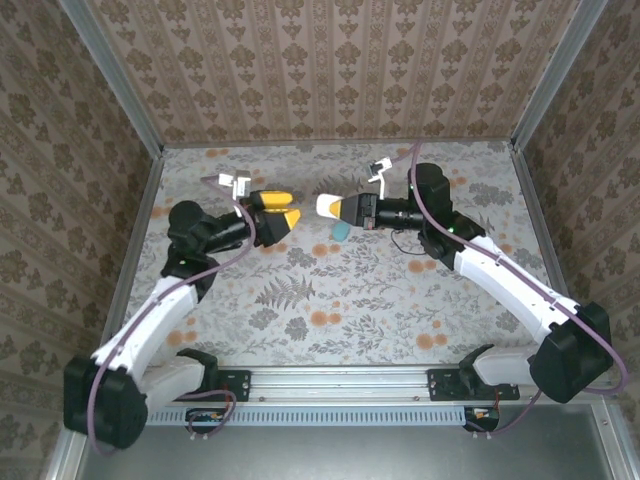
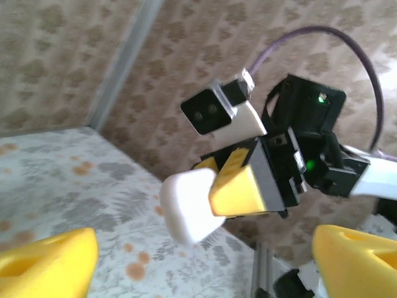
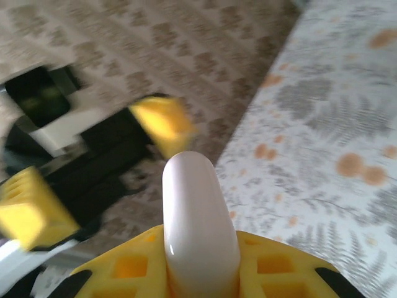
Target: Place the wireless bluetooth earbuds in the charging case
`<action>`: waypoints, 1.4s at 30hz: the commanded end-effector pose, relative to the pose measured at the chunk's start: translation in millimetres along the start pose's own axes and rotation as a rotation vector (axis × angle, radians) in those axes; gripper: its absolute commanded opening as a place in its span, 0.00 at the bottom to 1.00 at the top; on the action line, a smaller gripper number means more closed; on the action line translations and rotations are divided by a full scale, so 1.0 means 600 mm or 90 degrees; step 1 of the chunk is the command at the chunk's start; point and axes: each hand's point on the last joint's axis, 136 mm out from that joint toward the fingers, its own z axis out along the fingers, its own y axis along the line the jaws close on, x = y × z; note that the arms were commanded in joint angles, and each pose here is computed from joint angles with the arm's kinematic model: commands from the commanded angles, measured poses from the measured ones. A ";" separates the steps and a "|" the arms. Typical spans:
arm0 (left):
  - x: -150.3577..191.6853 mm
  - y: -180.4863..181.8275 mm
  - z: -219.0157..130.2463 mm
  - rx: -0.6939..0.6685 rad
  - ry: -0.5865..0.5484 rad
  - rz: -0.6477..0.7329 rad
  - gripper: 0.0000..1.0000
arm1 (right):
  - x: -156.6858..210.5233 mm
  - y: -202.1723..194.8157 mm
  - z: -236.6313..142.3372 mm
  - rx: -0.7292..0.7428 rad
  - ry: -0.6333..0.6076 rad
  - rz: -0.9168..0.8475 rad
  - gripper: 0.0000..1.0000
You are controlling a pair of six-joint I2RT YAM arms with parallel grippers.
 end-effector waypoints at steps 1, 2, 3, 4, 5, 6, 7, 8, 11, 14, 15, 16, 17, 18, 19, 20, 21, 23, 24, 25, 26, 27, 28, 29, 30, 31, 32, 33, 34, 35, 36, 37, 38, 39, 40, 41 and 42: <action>0.041 0.049 -0.045 -0.181 0.100 0.090 1.00 | 0.036 -0.082 -0.019 0.118 0.010 0.059 0.15; 0.042 0.061 -0.058 -0.220 0.107 0.094 1.00 | 0.053 -0.100 -0.016 0.135 0.028 0.072 0.15; 0.042 0.076 -0.071 -0.256 0.106 0.093 1.00 | 0.069 -0.115 -0.011 0.148 0.043 0.085 0.15; 0.044 0.090 -0.083 -0.286 0.104 0.084 1.00 | 0.087 -0.132 -0.004 0.158 0.058 0.101 0.15; 0.044 0.103 -0.093 -0.310 0.098 0.075 1.00 | 0.106 -0.146 0.005 0.164 0.071 0.113 0.15; 0.047 0.114 -0.101 -0.329 0.092 0.062 1.00 | 0.125 -0.157 0.016 0.166 0.085 0.121 0.16; 0.049 0.127 -0.110 -0.348 0.084 0.047 1.00 | 0.148 -0.170 0.029 0.170 0.103 0.131 0.16; 0.053 0.139 -0.116 -0.360 0.077 0.030 1.00 | 0.168 -0.176 0.041 0.170 0.118 0.137 0.16; 0.067 0.161 -0.126 -0.374 0.064 -0.010 1.00 | 0.244 -0.209 0.088 0.183 0.196 0.165 0.16; 0.080 0.176 -0.135 -0.388 0.062 -0.035 1.00 | 0.307 -0.227 0.128 0.181 0.269 0.184 0.15; 0.084 0.182 -0.138 -0.395 0.063 -0.041 1.00 | 0.323 -0.235 0.138 0.184 0.288 0.191 0.15; 0.089 0.187 -0.143 -0.406 0.064 -0.047 1.00 | 0.340 -0.245 0.147 0.188 0.308 0.200 0.14; 0.092 0.190 -0.147 -0.415 0.065 -0.052 1.00 | 0.351 -0.253 0.154 0.192 0.319 0.208 0.13; 0.095 0.193 -0.151 -0.422 0.066 -0.054 1.00 | 0.360 -0.259 0.158 0.197 0.327 0.211 0.13; 0.098 0.195 -0.156 -0.428 0.066 -0.059 1.00 | 0.370 -0.264 0.159 0.204 0.334 0.212 0.13; 0.101 0.195 -0.160 -0.432 0.064 -0.061 1.00 | 0.375 -0.268 0.158 0.212 0.337 0.212 0.13; 0.102 0.195 -0.163 -0.434 0.063 -0.061 1.00 | 0.379 -0.268 0.156 0.217 0.341 0.209 0.14; 0.106 0.196 -0.171 -0.442 0.059 -0.061 1.00 | 0.385 -0.274 0.143 0.244 0.346 0.200 0.19; 0.106 0.197 -0.174 -0.447 0.056 -0.059 1.00 | 0.384 -0.277 0.135 0.259 0.347 0.191 0.24; 0.107 0.199 -0.177 -0.452 0.054 -0.060 1.00 | 0.380 -0.278 0.125 0.278 0.347 0.177 0.29; 0.107 0.202 -0.180 -0.458 0.052 -0.060 1.00 | 0.375 -0.280 0.113 0.302 0.347 0.162 0.36; 0.108 0.205 -0.183 -0.463 0.052 -0.061 1.00 | 0.370 -0.281 0.102 0.322 0.348 0.147 0.48; 0.108 0.209 -0.186 -0.470 0.054 -0.056 1.00 | 0.364 -0.278 0.090 0.338 0.350 0.129 0.61; 0.107 0.214 -0.192 -0.483 0.059 -0.046 1.00 | 0.355 -0.275 0.080 0.347 0.350 0.114 0.80; 0.108 0.224 -0.204 -0.512 0.071 -0.029 1.00 | 0.344 -0.273 0.066 0.361 0.346 0.102 1.00; 0.105 0.241 -0.227 -0.567 0.082 -0.012 1.00 | 0.327 -0.269 0.052 0.376 0.336 0.085 1.00; 0.103 0.256 -0.246 -0.614 0.092 0.000 1.00 | 0.307 -0.270 0.037 0.396 0.319 0.070 1.00; 0.099 0.273 -0.270 -0.664 0.100 0.007 1.00 | 0.280 -0.270 0.017 0.420 0.294 0.048 1.00; 0.094 0.290 -0.293 -0.707 0.101 0.010 1.00 | 0.249 -0.274 -0.008 0.452 0.259 0.026 1.00; 0.090 0.304 -0.313 -0.740 0.096 0.005 1.00 | 0.219 -0.277 -0.031 0.480 0.221 0.005 1.00; 0.089 0.319 -0.332 -0.769 0.085 -0.004 1.00 | 0.182 -0.281 -0.062 0.515 0.171 -0.016 1.00; 0.088 0.332 -0.348 -0.790 0.070 -0.011 1.00 | 0.141 -0.282 -0.097 0.553 0.108 -0.038 1.00; 0.089 0.342 -0.358 -0.806 0.058 -0.009 1.00 | 0.111 -0.288 -0.129 0.593 0.055 -0.057 1.00; 0.095 0.354 -0.368 -0.820 0.052 0.006 1.00 | 0.077 -0.296 -0.170 0.648 -0.014 -0.082 1.00; 0.102 0.369 -0.379 -0.839 0.042 0.032 1.00 | 0.050 -0.304 -0.208 0.699 -0.081 -0.104 1.00; 0.114 0.382 -0.392 -0.863 0.033 0.047 1.00 | 0.023 -0.311 -0.245 0.742 -0.153 -0.124 1.00; 0.124 0.393 -0.406 -0.890 0.022 0.057 1.00 | 0.013 -0.322 -0.271 0.775 -0.203 -0.143 1.00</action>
